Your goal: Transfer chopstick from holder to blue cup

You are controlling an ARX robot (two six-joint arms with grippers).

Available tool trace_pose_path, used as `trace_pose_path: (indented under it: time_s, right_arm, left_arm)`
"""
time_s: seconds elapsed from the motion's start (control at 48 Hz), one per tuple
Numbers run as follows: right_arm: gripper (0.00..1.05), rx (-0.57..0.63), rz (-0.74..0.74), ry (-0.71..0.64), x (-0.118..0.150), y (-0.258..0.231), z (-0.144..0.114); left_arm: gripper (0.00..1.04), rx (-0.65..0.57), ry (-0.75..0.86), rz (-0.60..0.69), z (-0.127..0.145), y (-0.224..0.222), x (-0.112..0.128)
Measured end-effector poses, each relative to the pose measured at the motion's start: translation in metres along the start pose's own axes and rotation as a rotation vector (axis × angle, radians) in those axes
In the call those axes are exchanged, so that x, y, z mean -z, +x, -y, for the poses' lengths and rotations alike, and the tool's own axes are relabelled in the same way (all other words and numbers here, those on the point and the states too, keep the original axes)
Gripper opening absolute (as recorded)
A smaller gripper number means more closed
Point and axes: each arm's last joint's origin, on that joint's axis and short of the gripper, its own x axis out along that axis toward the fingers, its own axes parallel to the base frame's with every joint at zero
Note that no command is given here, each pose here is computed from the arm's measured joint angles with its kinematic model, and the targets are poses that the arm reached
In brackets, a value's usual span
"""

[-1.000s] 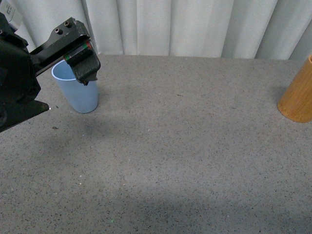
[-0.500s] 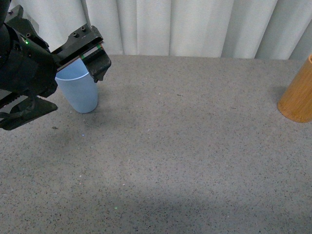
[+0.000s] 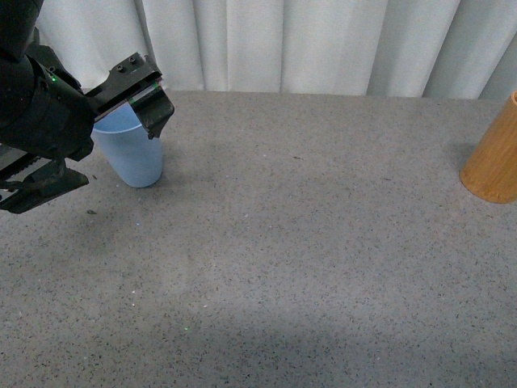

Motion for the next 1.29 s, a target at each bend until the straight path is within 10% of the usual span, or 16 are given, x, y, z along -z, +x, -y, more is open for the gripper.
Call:
trace_pose_path:
  time_s: [1.292]
  right_arm:
    - [0.95,0.000,0.000,0.000,0.000,0.000,0.000]
  left_arm:
    - [0.98,-0.123,-0.158,0.079,-0.018,0.035,-0.030]
